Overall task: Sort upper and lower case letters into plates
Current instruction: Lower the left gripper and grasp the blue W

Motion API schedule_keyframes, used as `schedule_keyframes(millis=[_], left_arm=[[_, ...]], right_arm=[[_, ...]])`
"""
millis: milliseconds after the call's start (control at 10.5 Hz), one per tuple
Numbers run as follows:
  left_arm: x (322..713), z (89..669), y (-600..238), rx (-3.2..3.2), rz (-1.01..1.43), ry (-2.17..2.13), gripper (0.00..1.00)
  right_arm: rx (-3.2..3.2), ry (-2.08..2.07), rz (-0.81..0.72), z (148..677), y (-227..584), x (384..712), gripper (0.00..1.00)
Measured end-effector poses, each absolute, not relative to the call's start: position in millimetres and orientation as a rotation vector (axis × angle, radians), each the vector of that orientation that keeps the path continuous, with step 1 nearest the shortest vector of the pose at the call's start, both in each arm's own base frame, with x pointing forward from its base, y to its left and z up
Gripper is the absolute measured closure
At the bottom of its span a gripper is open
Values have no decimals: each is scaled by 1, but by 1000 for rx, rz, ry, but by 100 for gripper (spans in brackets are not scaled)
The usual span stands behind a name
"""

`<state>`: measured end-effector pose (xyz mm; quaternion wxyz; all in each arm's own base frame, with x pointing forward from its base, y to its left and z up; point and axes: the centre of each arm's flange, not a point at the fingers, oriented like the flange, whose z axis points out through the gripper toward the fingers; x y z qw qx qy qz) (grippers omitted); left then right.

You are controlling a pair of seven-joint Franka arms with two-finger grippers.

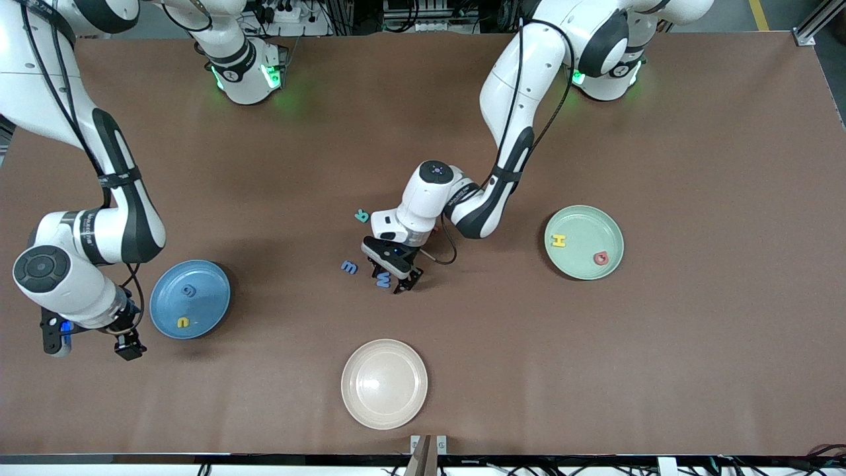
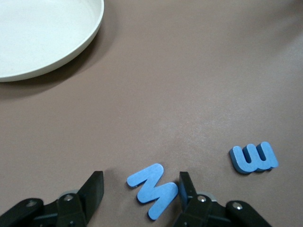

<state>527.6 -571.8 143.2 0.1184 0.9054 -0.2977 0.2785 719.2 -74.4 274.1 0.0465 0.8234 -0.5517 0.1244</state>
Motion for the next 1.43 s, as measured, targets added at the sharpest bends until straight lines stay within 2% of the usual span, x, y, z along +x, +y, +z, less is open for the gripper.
schedule_keyframes(millis=[95, 667, 762, 952, 1429], left_arm=[[528, 144, -572, 2648, 817, -870, 40], [528, 144, -572, 2648, 817, -865, 41], [529, 145, -572, 2647, 819, -865, 48], [529, 146, -572, 2646, 820, -864, 51], [528, 148, -574, 2652, 809, -862, 52]], right_arm=[[2513, -1683, 379, 274, -74, 719, 0], [2514, -1682, 379, 274, -74, 719, 0], [2514, -1682, 379, 274, -74, 719, 0], [2514, -1682, 379, 274, -74, 719, 0], [2536, -1666, 394, 278, -60, 723, 0]])
